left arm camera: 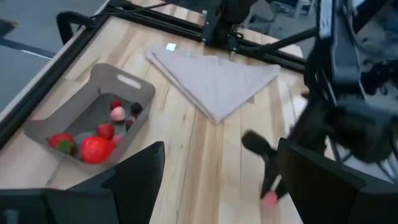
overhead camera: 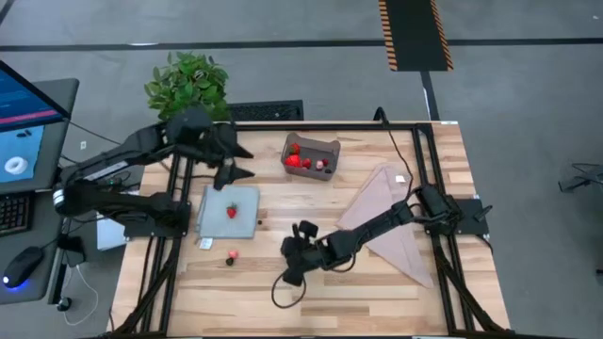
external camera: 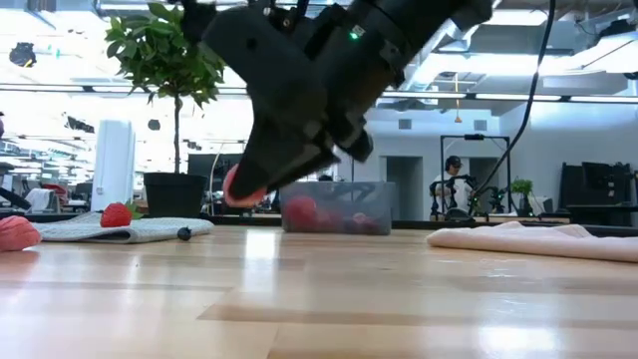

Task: Pick and placing Produce into tupperware
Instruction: Put the peach into the black bin

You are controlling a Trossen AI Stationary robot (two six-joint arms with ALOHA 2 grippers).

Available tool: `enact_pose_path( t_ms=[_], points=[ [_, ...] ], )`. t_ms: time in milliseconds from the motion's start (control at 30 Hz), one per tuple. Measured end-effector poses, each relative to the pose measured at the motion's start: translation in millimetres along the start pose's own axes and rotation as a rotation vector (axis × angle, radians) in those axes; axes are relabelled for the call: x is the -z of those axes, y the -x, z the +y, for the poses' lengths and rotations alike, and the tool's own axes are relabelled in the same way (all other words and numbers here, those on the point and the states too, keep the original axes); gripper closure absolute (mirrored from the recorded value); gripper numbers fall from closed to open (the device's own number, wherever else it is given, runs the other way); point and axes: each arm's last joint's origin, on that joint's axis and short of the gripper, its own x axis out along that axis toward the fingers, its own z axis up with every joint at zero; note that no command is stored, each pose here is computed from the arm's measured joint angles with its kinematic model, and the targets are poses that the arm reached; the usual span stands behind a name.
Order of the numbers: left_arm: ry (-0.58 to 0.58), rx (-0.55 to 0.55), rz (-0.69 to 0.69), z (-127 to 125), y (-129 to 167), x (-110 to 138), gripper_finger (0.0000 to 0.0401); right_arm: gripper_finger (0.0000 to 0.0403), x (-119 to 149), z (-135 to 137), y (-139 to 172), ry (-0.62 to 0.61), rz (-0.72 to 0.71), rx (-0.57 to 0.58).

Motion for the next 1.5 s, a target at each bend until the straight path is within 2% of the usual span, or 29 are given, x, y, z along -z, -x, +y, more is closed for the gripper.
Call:
enact_pose_path(
  t_ms=[200,433,600,733,900,1100,1300,1367,1500],
  points=[
    [0.030,-0.036,0.021,-7.2,8.5,40.9,0.0118,0.0304,-28.4,-29.3,18.5,0.004,-0.035,0.057],
    [0.149,-0.065,-0.001,-7.2,13.8,88.4,0.0123,0.0304,-53.0,-72.7,40.2,-0.027,-0.026,0.161],
    [0.233,-0.206,0.002,-1.3,9.9,122.5,0.0123,0.0304,-69.4,-107.7,56.2,-0.060,-0.025,0.223],
    [0.266,-0.179,0.008,0.7,-0.8,142.9,0.0123,0.0304,-82.1,-139.4,66.8,-0.111,-0.036,0.269],
    [0.285,-0.135,0.021,1.1,-18.7,162.2,0.0123,0.0304,-87.6,-186.5,65.5,-0.201,0.011,0.317],
    [0.297,-0.082,0.038,-5.7,-33.6,172.6,0.0123,0.0304,-84.2,-238.3,54.9,-0.311,0.087,0.360],
    [0.281,-0.101,0.074,-12.7,-48.8,182.9,0.0123,0.0294,-77.3,-275.6,49.4,-0.446,0.151,0.279],
    [0.271,-0.103,0.098,-15.6,-54.4,186.4,0.0123,0.0282,-70.1,-285.9,47.7,-0.474,0.183,0.291],
    [0.243,-0.107,0.112,-22.6,-64.0,188.2,0.0123,0.0252,-57.6,-291.3,42.7,-0.487,0.226,0.296]
  ],
)
